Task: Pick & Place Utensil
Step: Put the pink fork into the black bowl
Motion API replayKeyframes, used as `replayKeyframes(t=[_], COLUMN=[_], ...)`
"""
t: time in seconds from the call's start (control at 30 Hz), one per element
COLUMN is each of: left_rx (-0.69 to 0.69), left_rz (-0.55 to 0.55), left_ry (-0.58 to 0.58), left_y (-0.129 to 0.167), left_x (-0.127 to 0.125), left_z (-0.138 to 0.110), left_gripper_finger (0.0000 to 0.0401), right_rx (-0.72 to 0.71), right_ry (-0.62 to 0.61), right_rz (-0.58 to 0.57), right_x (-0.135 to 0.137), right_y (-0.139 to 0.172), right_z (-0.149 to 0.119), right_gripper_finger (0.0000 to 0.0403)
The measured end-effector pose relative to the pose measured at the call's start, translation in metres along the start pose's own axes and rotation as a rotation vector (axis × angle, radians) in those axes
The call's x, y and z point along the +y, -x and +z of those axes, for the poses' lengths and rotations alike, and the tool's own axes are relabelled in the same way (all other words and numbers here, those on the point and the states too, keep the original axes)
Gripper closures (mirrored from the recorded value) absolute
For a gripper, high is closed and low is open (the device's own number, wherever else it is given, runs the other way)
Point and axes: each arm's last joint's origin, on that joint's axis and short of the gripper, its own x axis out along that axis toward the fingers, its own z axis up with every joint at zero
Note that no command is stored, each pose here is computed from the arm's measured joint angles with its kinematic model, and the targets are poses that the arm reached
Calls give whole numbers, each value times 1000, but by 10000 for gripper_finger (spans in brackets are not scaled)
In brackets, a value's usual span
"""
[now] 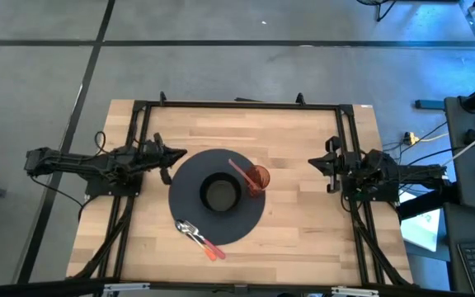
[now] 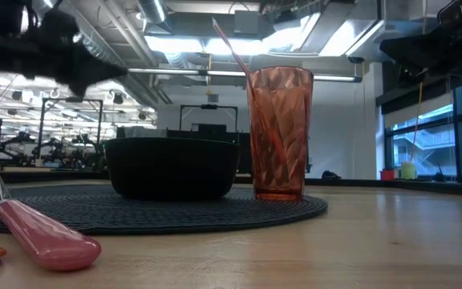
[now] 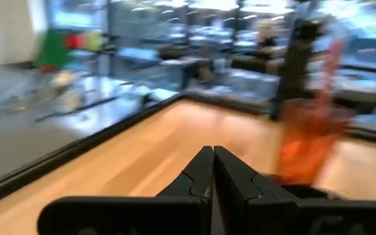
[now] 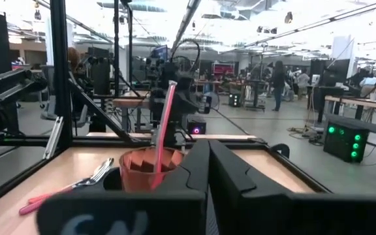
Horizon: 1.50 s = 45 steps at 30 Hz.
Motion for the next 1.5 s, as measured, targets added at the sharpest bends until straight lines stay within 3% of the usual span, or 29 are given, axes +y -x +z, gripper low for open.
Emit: replayKeyframes(t=[0.1,0.23,0.37,0.6,0.8,0.97,1.13,1.5], left_rx=[-43,-35,149,373,510,661,765,770], left_rz=[-152,-195,-179,-248,-249,-211,-318,-473], left_ry=[-79,-167,-236,-410,-440,-431,-378,-393], left_y=[0,-3,-11,-34,-50,-56,-62,-74], left_x=[-12,-29,-49,-99,-125,-130,-143,-182], left_z=[21,55,78,90,85,71,53,15], left_gripper_finger=[399,398,398,398,397,397,397,396], right_rx=[0,1,-1,-2,-5,-51,-114,-154], right_ry=[19,44,70,101,137,157,159,191], right_rz=[1,2,1,4,64,51,38,-24], right_x=[0,0,0,0,2,1,1,-1], right_y=[0,0,0,0,0,0,1,1], right_z=[0,0,0,0,0,4,10,15], right_gripper_finger=[395,395,395,395,395,395,395,395])
